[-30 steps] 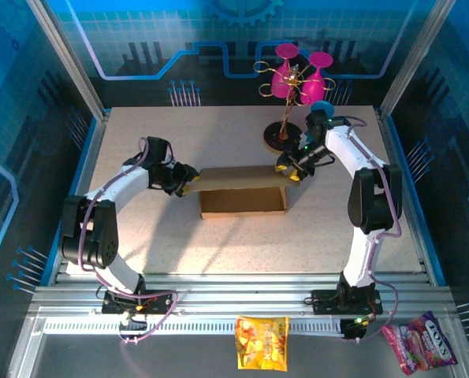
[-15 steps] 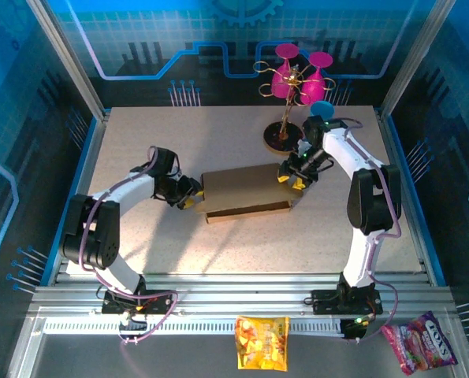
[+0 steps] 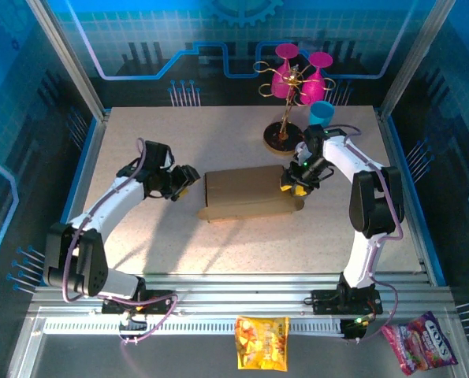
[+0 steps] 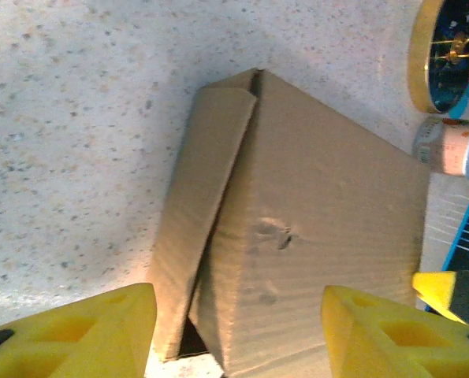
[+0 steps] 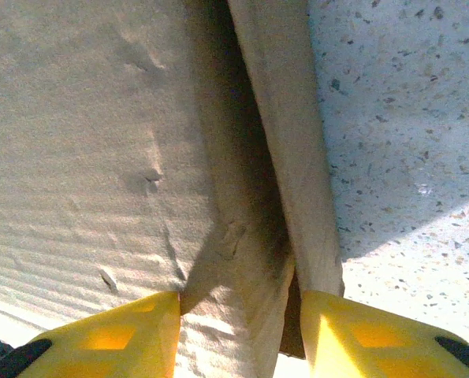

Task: Fold the paper box

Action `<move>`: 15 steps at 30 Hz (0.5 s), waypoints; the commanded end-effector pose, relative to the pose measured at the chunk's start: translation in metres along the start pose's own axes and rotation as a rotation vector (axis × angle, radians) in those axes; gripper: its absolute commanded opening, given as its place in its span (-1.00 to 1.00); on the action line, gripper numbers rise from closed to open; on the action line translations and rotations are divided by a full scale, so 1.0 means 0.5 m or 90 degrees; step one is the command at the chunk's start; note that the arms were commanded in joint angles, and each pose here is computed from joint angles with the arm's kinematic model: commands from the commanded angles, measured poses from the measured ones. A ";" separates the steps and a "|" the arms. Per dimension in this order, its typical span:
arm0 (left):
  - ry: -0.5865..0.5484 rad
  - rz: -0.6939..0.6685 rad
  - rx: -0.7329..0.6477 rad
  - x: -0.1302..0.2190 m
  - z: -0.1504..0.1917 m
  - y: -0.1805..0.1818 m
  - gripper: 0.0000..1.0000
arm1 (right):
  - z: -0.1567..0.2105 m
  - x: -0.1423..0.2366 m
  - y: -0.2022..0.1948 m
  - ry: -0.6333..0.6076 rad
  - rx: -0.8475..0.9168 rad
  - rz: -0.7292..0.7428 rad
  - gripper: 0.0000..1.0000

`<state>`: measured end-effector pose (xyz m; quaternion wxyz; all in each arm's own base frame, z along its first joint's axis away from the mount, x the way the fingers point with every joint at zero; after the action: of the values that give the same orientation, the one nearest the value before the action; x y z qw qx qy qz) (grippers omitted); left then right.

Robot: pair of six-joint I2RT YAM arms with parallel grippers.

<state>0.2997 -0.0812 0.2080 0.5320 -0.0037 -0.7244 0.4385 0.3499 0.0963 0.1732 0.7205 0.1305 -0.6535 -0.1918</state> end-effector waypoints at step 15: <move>0.133 -0.046 -0.016 -0.160 0.017 0.032 -0.06 | 0.007 0.029 0.018 -0.028 0.059 0.002 -0.04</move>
<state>0.3201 -0.1104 0.1443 0.6119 -0.0194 -0.6724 0.4160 0.3502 0.0961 0.1732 0.7175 0.1414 -0.6579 -0.1798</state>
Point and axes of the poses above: each hand's point on the last joint's axis, 136 mm out from that joint toward the fingers, its own x axis back along the fingers, its own y axis along the line the jaws close on, z = x × y, the point moved 10 cm from there along x, back along the fingers, and after that the axes turned 4 degrees about x, right-handed, at the moved point
